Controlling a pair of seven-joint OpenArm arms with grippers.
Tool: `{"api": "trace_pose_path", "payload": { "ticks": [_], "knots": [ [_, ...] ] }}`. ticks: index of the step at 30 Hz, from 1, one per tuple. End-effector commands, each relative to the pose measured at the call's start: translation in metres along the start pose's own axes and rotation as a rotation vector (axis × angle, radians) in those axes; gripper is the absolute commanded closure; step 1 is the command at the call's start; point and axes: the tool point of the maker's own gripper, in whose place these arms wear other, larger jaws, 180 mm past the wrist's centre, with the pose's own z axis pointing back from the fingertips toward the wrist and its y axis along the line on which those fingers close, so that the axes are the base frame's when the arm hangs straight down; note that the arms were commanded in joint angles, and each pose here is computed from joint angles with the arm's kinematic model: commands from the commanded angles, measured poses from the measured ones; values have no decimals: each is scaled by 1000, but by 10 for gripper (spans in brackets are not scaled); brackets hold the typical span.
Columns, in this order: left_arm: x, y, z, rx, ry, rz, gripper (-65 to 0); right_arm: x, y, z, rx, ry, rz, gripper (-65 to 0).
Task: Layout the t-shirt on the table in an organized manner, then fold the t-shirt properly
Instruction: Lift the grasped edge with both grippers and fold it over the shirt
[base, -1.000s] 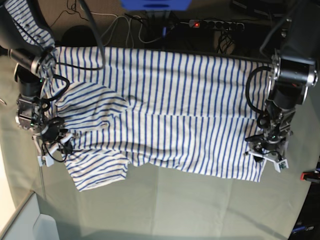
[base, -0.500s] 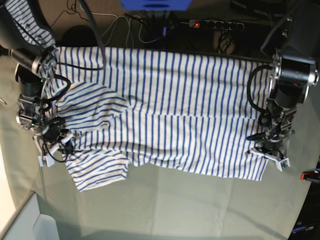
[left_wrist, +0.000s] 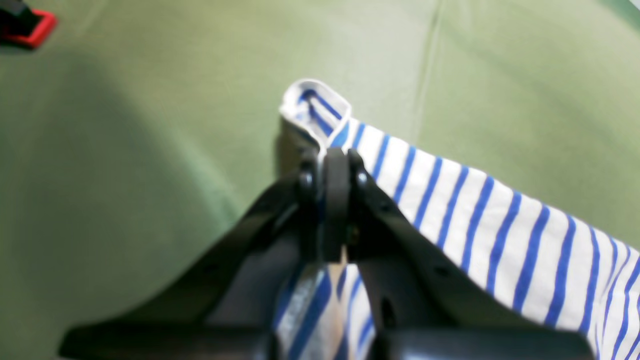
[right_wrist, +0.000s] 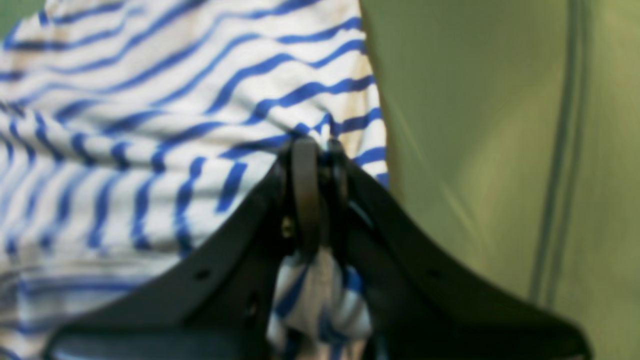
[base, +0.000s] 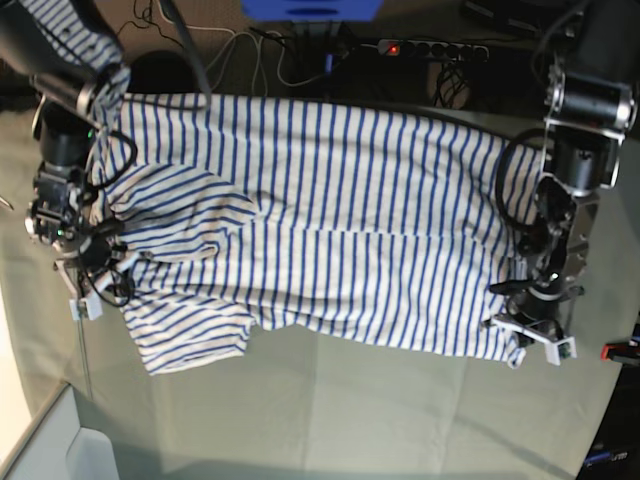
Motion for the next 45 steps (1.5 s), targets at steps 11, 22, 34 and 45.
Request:
{"api": "trace_pose_path", "payload": {
  "ticks": [11, 22, 34, 45],
  "knots": [
    [28, 34, 30, 50, -98, 114, 0, 45, -6, 37, -75, -203, 33, 0],
    [24, 63, 74, 86, -158, 128, 0, 17, 15, 83, -153, -237, 19, 0],
    [-19, 73, 100, 93, -84, 96, 0, -41, 16, 114, -122, -157, -4, 0],
    [-32, 75, 108, 95, -58, 88, -321, -47, 29, 111, -57, -111, 81, -205]
  ]
}}
